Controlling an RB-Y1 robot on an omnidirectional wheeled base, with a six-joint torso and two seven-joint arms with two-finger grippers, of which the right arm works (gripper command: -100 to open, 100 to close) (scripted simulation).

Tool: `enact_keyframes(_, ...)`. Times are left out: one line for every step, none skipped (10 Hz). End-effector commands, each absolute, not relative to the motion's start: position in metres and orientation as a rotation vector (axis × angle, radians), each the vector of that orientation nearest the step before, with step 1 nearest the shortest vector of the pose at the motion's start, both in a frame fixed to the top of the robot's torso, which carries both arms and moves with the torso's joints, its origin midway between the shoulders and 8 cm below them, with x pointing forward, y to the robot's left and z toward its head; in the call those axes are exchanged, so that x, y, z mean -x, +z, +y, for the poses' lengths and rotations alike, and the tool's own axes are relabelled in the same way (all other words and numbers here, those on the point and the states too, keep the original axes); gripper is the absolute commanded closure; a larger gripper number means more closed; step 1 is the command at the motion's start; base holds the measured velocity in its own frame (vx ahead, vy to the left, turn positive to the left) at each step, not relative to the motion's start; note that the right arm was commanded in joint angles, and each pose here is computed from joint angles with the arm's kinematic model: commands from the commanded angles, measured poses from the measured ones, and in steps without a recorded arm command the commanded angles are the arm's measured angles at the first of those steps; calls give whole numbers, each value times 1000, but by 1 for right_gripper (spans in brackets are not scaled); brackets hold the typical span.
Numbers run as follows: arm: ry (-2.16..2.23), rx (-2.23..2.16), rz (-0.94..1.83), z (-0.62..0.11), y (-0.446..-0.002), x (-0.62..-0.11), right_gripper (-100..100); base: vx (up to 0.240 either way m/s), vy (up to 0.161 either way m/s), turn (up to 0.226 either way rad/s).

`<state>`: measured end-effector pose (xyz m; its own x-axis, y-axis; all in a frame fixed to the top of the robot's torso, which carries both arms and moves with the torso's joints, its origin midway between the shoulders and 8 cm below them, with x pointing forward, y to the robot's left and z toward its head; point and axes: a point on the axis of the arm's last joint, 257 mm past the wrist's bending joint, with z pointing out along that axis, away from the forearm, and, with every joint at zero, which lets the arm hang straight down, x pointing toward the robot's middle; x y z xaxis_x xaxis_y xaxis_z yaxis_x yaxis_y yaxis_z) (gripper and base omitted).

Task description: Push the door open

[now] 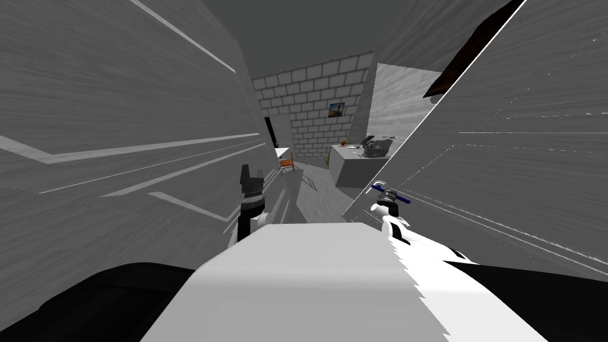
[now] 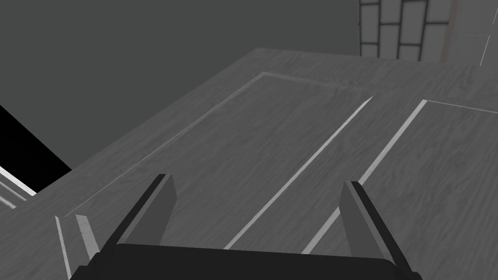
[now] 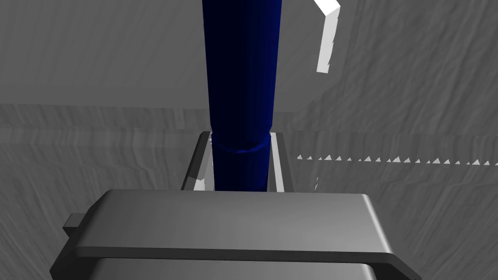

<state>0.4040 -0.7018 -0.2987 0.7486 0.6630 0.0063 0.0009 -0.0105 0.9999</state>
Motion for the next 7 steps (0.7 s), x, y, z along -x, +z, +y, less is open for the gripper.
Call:
enact_keyframes(536, -1507, 538, -720, -295, -386, 100, 196, -13, -62)
enact_keyframes(528, -1522, 543, -719, -303, -383, 100, 131, -9, -31)
enact_keyframes(536, -1507, 538, -720, -295, -386, 100, 47, -22, -7)
enact_keyframes(513, -1512, 515, -730, -295, -374, 100, 115, -38, -52)
enact_keyframes(507, -1514, 509, -732, -295, -371, 100, 192, -45, -51)
enact_keyframes(496, -1516, 498, -737, -295, -364, 100, 198, -19, -57)
enact_keyframes(485, -1518, 487, -741, -295, -358, 100, 209, -25, -98)
